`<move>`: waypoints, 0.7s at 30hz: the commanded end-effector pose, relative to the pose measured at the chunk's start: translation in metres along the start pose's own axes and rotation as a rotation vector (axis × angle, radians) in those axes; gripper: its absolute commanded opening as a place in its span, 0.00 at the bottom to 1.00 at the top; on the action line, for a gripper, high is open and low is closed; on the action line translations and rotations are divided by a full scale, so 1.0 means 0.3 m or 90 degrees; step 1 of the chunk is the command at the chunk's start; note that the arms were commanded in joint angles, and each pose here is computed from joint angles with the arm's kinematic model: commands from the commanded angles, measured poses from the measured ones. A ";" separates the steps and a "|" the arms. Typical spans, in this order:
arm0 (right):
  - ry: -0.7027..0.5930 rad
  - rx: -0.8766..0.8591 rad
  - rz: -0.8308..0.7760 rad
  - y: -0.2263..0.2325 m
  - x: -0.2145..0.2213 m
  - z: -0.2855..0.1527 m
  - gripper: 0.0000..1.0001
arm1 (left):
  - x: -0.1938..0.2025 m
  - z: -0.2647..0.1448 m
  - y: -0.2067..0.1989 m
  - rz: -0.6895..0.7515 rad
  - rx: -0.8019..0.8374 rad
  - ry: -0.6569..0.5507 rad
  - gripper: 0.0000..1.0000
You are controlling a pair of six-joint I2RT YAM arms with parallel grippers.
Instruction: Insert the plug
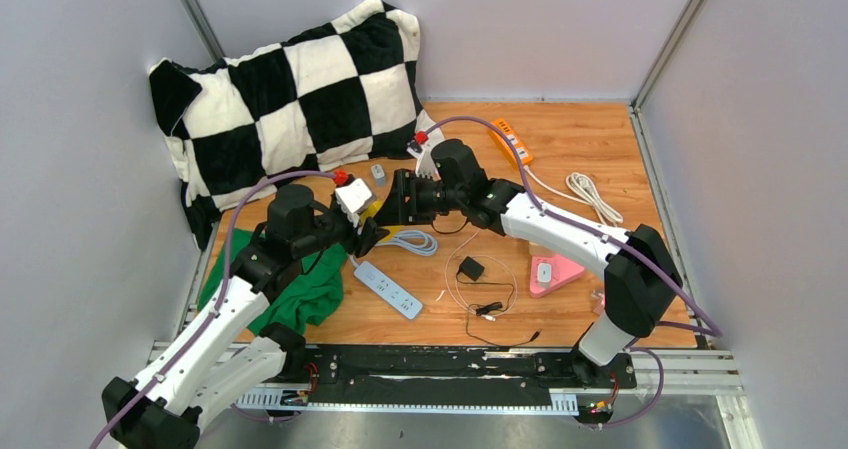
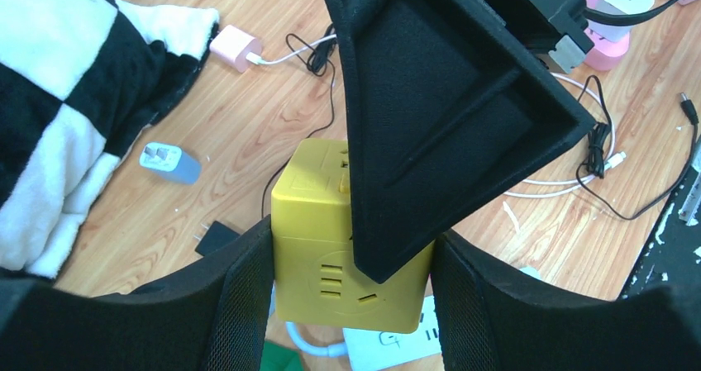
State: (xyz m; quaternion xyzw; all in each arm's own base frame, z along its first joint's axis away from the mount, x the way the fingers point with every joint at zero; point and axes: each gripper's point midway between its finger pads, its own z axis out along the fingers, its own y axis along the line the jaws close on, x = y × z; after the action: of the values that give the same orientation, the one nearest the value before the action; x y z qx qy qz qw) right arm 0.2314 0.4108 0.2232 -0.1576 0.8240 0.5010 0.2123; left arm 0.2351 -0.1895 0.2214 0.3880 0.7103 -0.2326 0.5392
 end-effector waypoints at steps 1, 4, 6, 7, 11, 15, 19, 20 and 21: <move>-0.009 0.037 -0.045 -0.039 0.012 -0.004 0.08 | -0.031 -0.013 0.005 -0.025 -0.018 -0.016 0.63; -0.030 0.069 -0.066 -0.080 0.000 -0.011 0.00 | -0.006 -0.026 0.014 -0.057 -0.040 0.005 1.00; -0.041 0.093 -0.078 -0.111 -0.005 -0.014 0.00 | 0.010 -0.040 0.041 -0.087 -0.081 0.022 1.00; -0.046 0.109 -0.086 -0.132 -0.005 -0.015 0.00 | 0.024 -0.050 0.065 -0.107 -0.115 0.037 1.00; -0.068 0.168 -0.126 -0.205 -0.013 -0.030 0.00 | 0.084 -0.086 0.157 -0.245 -0.207 0.080 1.00; -0.061 0.197 -0.195 -0.223 0.006 -0.028 0.00 | 0.125 -0.134 0.269 -0.418 -0.251 0.039 1.00; -0.032 0.214 -0.286 -0.195 0.062 -0.004 0.00 | 0.176 -0.167 0.346 -0.504 -0.321 0.022 1.00; -0.022 0.215 -0.303 -0.187 0.078 0.005 0.00 | 0.180 -0.164 0.350 -0.513 -0.324 0.018 1.00; -0.012 0.220 -0.317 -0.181 0.091 0.012 0.00 | 0.191 -0.158 0.346 -0.525 -0.323 0.016 1.00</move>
State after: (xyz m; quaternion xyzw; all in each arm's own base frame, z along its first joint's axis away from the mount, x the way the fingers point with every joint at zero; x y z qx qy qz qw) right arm 0.2485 0.3819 0.1566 -0.2434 0.8535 0.3242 0.3274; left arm 0.2856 -0.0689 0.2001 -0.0108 0.8469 -0.1967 0.4939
